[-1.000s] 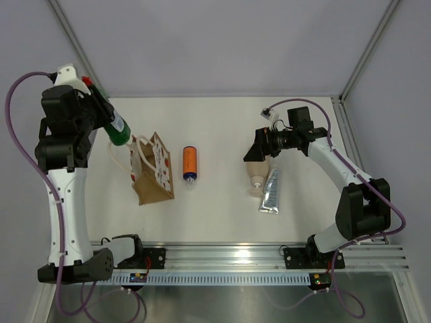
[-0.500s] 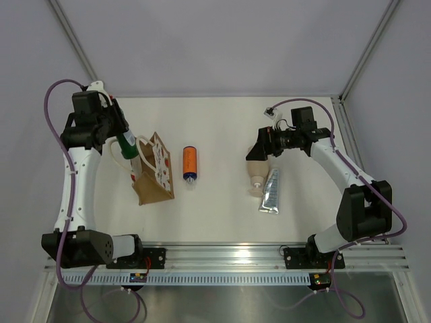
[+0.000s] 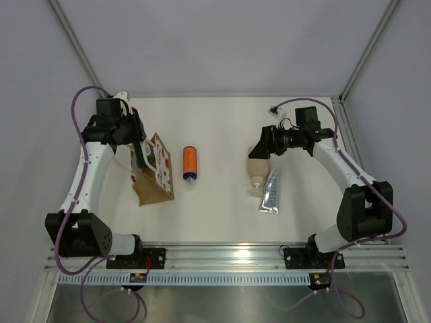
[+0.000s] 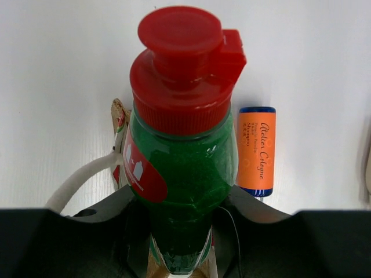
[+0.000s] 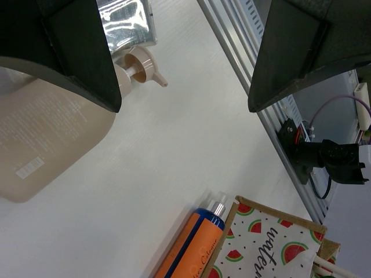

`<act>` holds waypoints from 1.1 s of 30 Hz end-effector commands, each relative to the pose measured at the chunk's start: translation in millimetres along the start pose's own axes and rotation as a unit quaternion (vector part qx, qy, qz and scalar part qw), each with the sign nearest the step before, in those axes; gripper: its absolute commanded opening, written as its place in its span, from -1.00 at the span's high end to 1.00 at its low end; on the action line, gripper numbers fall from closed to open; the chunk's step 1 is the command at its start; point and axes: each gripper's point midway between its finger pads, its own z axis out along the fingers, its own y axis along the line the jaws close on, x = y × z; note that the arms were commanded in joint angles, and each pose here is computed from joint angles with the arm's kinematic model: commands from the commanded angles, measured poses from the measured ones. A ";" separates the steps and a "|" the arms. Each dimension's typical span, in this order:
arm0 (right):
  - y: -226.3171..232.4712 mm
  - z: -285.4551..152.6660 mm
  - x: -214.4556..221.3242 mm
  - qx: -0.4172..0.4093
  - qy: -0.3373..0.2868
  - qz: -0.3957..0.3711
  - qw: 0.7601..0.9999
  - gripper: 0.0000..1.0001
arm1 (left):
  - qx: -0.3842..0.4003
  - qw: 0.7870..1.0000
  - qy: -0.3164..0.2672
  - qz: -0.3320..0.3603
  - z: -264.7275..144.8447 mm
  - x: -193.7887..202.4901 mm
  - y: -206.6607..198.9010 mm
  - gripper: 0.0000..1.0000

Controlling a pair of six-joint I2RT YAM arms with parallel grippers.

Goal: Place the personal care products into the canvas bag

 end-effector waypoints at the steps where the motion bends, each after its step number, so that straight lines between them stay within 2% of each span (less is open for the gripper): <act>1: 7.8 -8.6 -12.5 -0.009 -0.026 -0.022 0.999 -0.99 | 0.014 0.996 -0.086 0.024 -6.0 -45.7 -8.4 1.00; 7: 7.5 -9.0 -13.2 -0.009 -0.028 -0.023 0.999 -0.99 | 0.014 0.994 -0.092 0.050 12.6 -47.6 -15.4 1.00; 14: 5.5 -12.5 -12.8 -0.003 -0.033 -0.022 0.999 -0.99 | 0.013 0.991 -0.111 0.076 16.3 -60.0 -20.9 1.00; 20: 4.4 -12.4 -13.5 -0.005 -0.033 -0.021 0.999 -0.99 | 0.047 0.986 -0.132 0.092 32.5 -57.9 -32.3 1.00; 33: 0.0 -11.9 -11.5 -0.002 -0.032 -0.018 0.999 -0.99 | 0.111 0.980 -0.165 0.028 63.3 -37.9 -50.4 0.95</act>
